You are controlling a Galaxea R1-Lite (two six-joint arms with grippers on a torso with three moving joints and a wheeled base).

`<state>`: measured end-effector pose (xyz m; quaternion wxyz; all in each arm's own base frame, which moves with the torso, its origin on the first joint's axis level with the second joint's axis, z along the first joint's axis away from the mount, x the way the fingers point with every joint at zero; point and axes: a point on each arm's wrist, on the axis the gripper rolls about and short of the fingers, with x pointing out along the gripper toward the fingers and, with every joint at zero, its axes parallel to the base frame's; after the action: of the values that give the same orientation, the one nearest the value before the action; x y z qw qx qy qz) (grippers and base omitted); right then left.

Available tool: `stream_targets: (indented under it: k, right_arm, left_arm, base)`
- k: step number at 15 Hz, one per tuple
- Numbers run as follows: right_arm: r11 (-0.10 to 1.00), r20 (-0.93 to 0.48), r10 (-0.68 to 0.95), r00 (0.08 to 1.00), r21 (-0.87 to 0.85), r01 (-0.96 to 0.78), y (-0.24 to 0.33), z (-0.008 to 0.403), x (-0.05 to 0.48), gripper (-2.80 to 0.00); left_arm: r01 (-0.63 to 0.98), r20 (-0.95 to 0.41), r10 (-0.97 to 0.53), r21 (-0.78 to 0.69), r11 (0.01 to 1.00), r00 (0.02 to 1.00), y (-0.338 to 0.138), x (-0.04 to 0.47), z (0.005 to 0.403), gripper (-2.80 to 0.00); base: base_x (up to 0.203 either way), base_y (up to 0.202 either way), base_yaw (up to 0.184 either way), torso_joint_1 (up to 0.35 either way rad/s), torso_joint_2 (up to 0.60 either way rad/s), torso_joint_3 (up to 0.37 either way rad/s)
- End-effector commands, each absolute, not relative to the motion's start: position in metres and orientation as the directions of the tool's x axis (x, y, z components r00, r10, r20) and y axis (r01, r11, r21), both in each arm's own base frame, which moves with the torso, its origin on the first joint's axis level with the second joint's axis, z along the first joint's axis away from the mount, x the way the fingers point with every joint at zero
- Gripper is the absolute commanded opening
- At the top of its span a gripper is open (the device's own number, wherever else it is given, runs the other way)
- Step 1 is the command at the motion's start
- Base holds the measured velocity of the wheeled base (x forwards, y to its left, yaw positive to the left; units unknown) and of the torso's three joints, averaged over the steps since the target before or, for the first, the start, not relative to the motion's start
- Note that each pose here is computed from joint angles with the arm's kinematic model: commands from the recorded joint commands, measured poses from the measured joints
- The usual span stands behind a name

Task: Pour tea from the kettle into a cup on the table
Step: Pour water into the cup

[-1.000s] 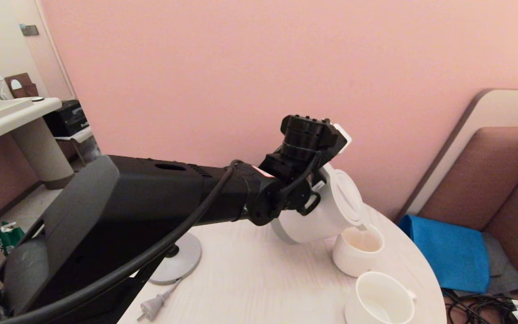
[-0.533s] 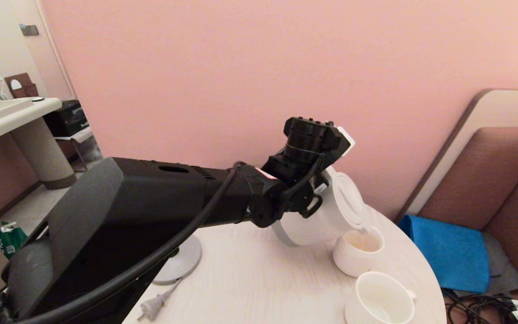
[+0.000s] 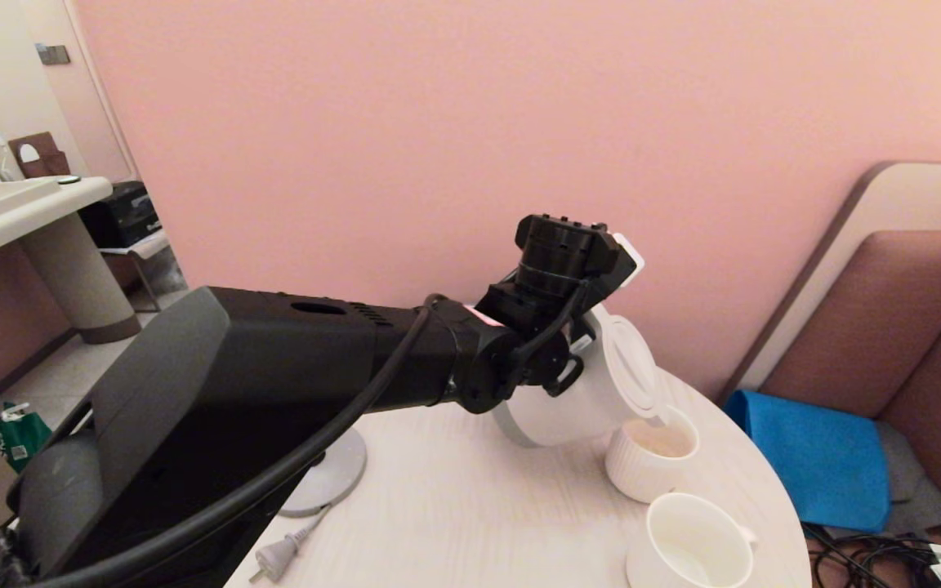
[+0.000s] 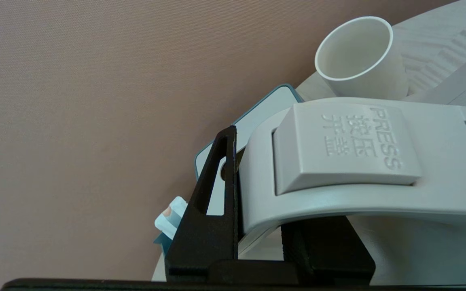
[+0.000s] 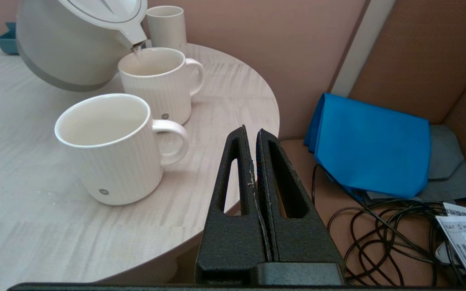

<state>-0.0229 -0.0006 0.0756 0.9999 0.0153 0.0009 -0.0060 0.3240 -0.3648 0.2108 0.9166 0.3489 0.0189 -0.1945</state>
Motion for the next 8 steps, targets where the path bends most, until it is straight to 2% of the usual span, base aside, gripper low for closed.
stream_targets:
  k: [1, 8]
  right_arm:
    - [0.999, -0.002, -0.011, 1.0, 0.031, 0.011, -0.0006, 0.0756, -0.0229, -2.8]
    - [0.999, -0.002, -0.011, 1.0, 0.031, 0.011, -0.0006, 0.0756, -0.0229, -2.8]
  left_arm:
    - [0.366, -0.168, -0.34, 0.633, 0.682, 0.925, -0.3647, 0.3242, 0.2111, -2.8]
    - [0.357, -0.152, -0.34, 0.623, 0.696, 0.928, -0.3621, 0.3238, 0.217, -2.8]
  base:
    - [0.0, 0.0, 0.0, 0.0, 0.0, 0.0]
    - [0.0, 0.0, 0.0, 0.0, 0.0, 0.0]
